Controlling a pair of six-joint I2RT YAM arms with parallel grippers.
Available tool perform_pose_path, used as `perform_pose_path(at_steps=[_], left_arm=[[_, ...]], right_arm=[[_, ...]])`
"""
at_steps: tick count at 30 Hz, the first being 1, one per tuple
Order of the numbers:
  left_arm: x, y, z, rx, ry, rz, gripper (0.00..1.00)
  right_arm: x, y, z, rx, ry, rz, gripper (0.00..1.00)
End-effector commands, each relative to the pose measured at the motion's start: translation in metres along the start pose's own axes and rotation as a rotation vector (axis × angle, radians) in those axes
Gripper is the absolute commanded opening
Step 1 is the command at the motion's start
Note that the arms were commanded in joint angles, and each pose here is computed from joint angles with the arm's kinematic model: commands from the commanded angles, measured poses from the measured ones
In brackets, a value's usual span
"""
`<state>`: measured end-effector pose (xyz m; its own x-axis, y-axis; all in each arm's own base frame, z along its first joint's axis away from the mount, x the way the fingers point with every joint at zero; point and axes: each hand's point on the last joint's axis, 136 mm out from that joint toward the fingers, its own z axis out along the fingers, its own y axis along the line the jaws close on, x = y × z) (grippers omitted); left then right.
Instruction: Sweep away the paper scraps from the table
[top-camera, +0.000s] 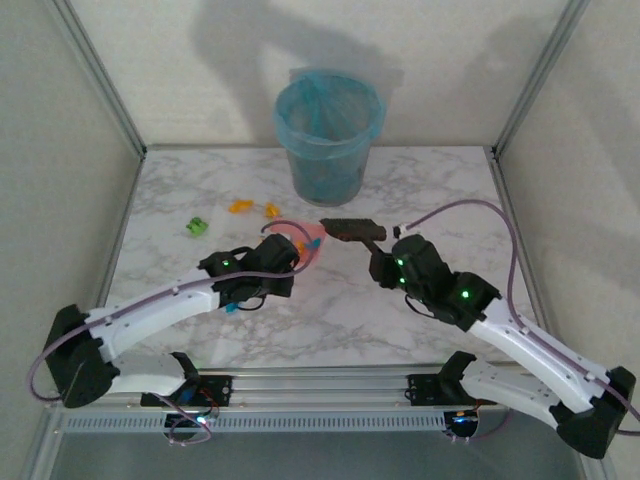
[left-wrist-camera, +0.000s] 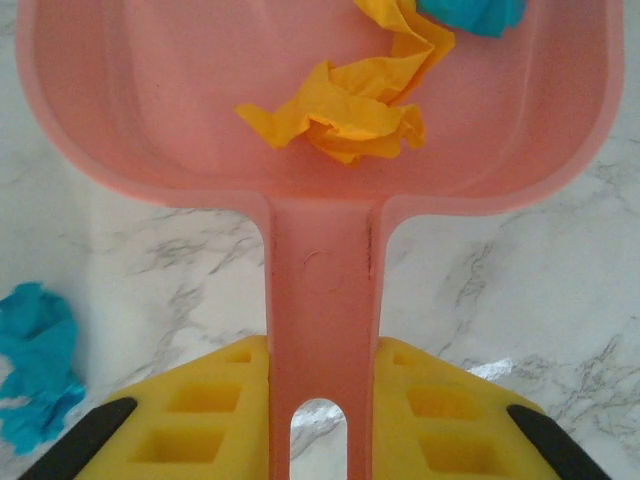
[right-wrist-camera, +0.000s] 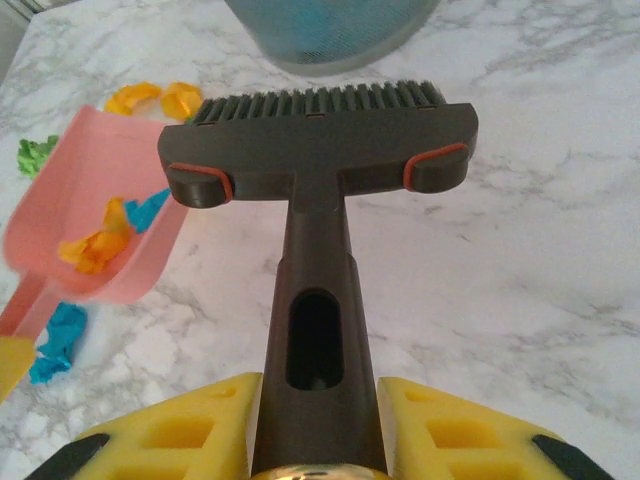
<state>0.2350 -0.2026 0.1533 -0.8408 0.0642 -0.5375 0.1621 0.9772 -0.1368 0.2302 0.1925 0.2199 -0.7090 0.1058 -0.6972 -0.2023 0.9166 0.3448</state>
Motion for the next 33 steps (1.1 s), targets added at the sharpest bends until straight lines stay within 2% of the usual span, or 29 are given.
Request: perform_pose_path(at_steps=[1, 7, 13, 23, 33], left_arm=[[0.012, 0.038, -0.014, -0.133, 0.01, -0.035, 0.0], [0.032, 0.058, -0.017, -0.138, 0.05, -0.109, 0.0], [0.049, 0.064, -0.021, -0.128, 0.086, -0.178, 0.0], [0.062, 0.069, -0.003, -0.158, 0.098, -0.281, 0.0], [0.083, 0.065, 0.033, -0.163, 0.162, -0.278, 0.0]], right_arm=[[-0.031, 0.038, 0.012, -0.085, -0.032, -0.021, 0.0], [-0.032, 0.085, 0.059, -0.149, 0.112, -0.111, 0.0], [-0.036, 0.112, 0.092, -0.153, 0.155, -0.152, 0.0], [-0.043, 0.128, 0.127, -0.126, 0.171, -0.2, 0.0], [-0.021, 0.13, 0.148, -0.126, 0.242, -0.21, 0.0]])
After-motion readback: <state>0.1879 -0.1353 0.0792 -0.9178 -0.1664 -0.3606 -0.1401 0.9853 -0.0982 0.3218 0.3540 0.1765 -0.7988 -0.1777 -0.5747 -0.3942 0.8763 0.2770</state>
